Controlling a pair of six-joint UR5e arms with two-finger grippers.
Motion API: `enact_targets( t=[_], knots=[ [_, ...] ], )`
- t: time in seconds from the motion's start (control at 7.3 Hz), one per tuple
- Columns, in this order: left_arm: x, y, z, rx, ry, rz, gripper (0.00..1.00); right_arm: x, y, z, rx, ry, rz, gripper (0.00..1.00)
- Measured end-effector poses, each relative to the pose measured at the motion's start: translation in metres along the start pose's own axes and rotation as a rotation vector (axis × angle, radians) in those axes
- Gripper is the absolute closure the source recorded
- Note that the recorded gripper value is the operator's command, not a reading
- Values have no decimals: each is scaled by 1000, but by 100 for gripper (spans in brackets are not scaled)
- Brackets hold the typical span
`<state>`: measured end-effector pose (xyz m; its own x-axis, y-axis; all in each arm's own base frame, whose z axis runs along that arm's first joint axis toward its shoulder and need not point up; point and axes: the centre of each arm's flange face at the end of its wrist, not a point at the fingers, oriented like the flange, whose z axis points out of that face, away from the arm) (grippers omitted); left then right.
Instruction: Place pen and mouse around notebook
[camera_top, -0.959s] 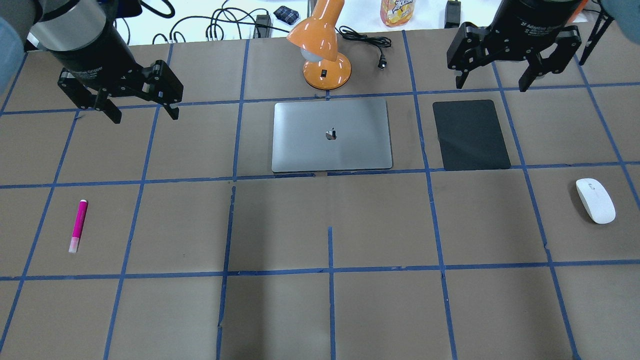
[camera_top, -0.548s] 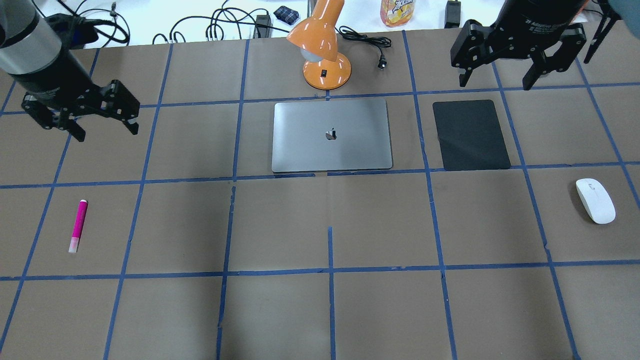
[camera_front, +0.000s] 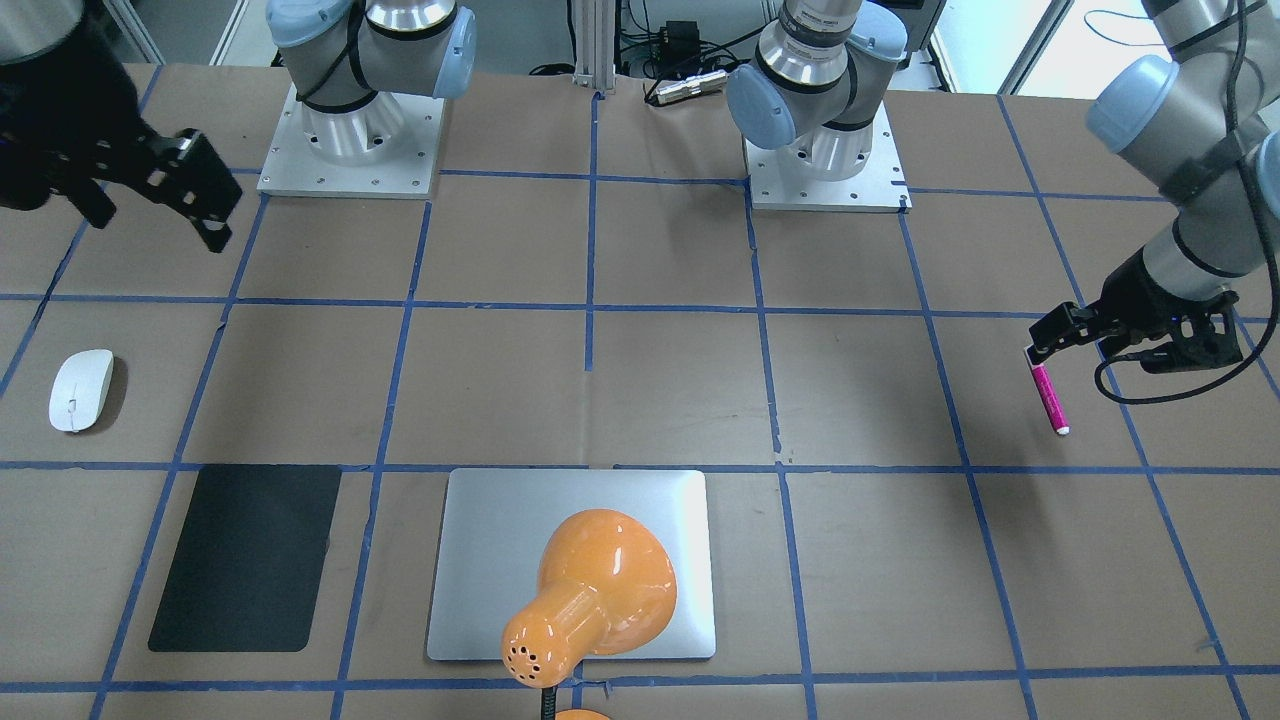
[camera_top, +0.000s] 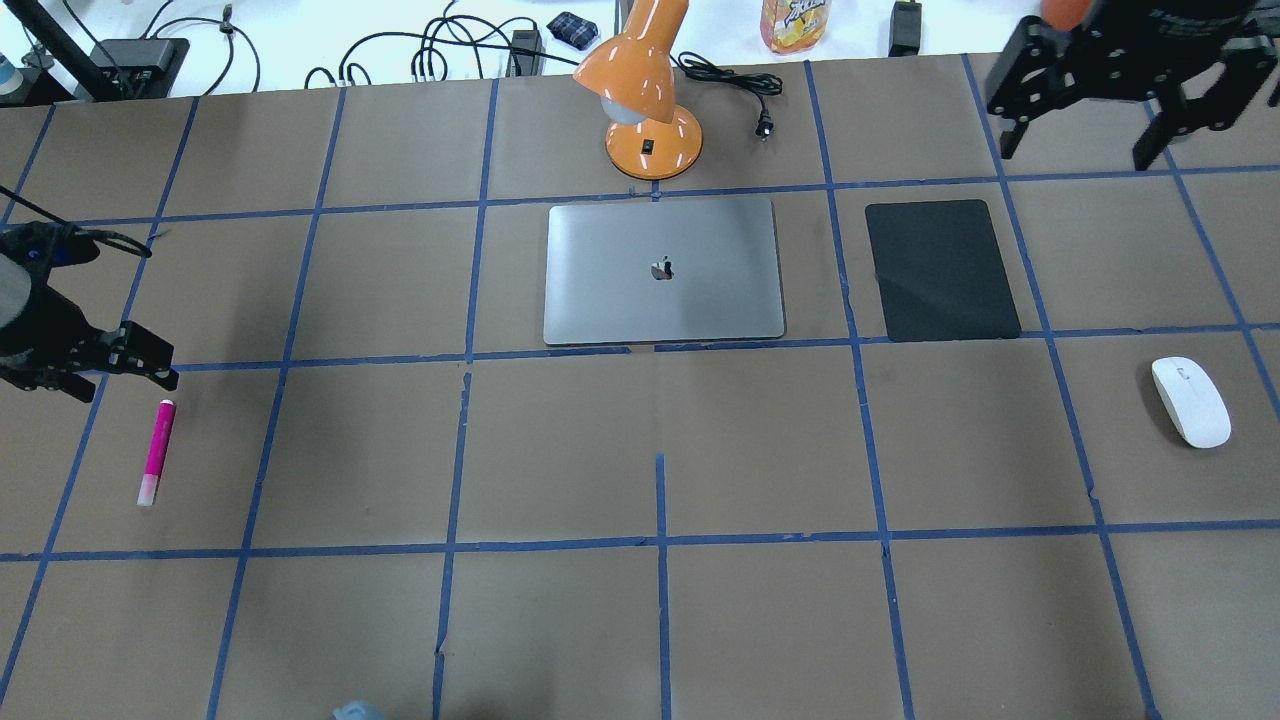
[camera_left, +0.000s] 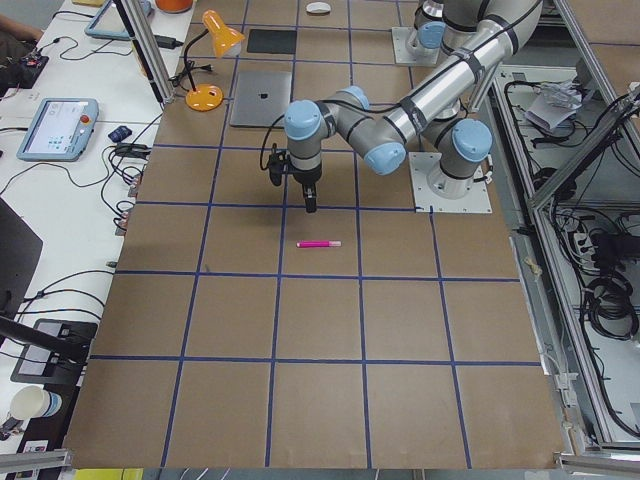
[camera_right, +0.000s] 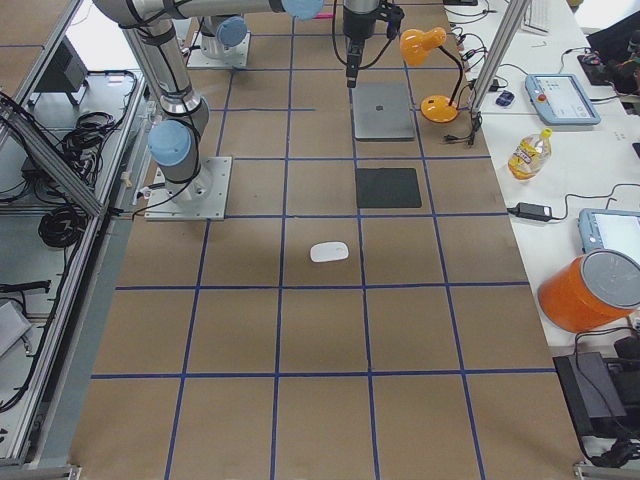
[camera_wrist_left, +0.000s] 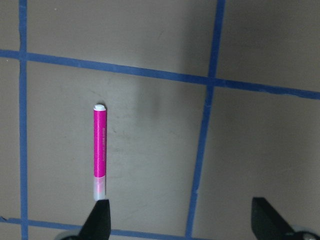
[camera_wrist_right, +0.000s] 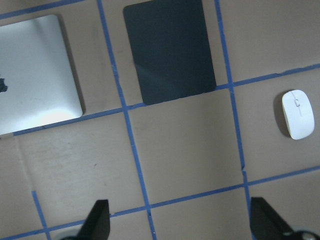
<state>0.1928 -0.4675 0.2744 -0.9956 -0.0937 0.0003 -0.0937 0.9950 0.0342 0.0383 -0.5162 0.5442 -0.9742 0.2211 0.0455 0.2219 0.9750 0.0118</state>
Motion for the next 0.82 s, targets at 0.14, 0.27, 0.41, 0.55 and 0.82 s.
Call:
enact_targets(
  t=[0.14, 0.27, 0.41, 0.55, 0.82],
  knots=[
    [-9, 6, 33, -3, -2, 11, 0, 37, -9, 4, -25, 2, 5, 0],
    [-21, 10, 58, -18, 10, -1, 0, 65, -15, 13, -50, 4, 3, 0],
    [-38, 12, 77, -21, 17, -25, 0, 90, -23, 26, -82, 9, 20, 0],
    [-51, 11, 89, -4, 7, -33, 25, 117, -29, 43, -125, 7, 37, 0],
    [-60, 9, 105, 12, -7, -24, 78, 159, -36, 103, -164, -10, 7, 1]
  ],
)
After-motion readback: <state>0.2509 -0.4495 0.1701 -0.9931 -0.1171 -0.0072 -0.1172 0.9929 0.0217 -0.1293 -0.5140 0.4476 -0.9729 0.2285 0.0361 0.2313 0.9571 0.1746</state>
